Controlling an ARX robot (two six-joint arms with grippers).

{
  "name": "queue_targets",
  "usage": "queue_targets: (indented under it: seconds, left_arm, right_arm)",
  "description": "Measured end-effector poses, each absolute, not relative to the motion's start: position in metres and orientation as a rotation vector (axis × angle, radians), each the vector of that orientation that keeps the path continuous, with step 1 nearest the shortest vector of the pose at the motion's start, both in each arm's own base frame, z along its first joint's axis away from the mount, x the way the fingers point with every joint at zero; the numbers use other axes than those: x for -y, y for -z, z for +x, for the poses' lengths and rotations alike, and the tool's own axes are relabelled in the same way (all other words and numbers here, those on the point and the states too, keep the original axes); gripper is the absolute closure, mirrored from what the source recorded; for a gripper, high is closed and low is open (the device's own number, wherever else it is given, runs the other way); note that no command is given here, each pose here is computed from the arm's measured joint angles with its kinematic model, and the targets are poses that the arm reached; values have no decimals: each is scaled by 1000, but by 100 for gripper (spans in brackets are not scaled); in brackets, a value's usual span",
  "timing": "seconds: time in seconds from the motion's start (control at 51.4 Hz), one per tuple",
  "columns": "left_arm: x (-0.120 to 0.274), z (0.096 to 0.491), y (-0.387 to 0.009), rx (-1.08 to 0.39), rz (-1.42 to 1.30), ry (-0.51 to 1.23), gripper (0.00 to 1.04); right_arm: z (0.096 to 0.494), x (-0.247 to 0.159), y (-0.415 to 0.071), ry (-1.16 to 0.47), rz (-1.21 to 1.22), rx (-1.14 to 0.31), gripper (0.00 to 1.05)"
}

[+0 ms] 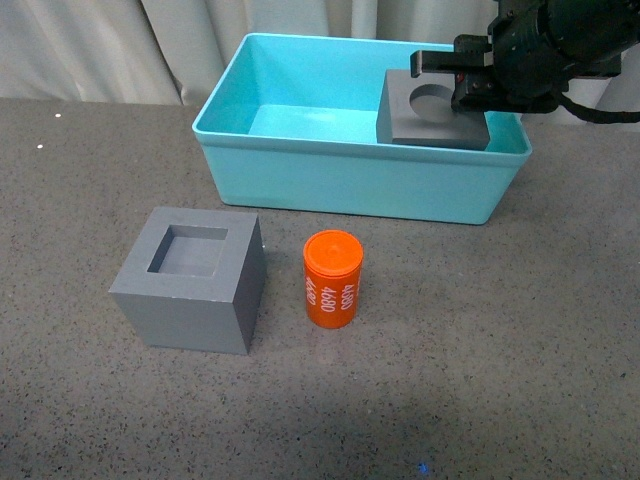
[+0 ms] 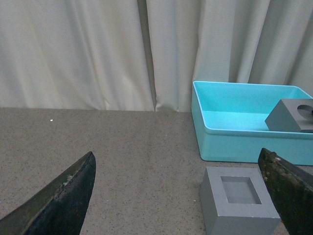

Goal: Place gray and orange parts in blue box

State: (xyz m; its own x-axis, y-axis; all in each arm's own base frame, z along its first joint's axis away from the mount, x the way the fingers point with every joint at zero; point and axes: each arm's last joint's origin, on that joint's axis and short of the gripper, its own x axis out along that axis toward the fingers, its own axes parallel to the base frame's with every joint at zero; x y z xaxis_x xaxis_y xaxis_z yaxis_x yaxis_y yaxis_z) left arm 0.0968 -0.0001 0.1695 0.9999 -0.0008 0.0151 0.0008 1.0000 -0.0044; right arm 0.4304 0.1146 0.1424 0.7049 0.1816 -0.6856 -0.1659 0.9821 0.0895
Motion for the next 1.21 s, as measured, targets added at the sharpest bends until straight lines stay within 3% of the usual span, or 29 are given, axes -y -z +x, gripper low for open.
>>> queue_targets:
  seconds: [0.719,0.933,1.05,1.167,1.205]
  left_arm:
    - [0,97,-169,15,-4,1,7]
    - [0,97,-169,15,-5,1,7]
    - [0,97,-169,15,-4,1,7]
    - [0,97,-169,15,-4,1,7]
    - [0,97,-169,15,-5,1,7]
  right_arm:
    - [458,-109,-121,-144,21,-864,86]
    - [457,-109,-126,-146,25,-830,49]
    - [445,-107,-143,-160,25,-744,24]
    - [434,-104,-164,-161,24,-664,8]
    - [427,-102,-173,-165,30,-625,9]
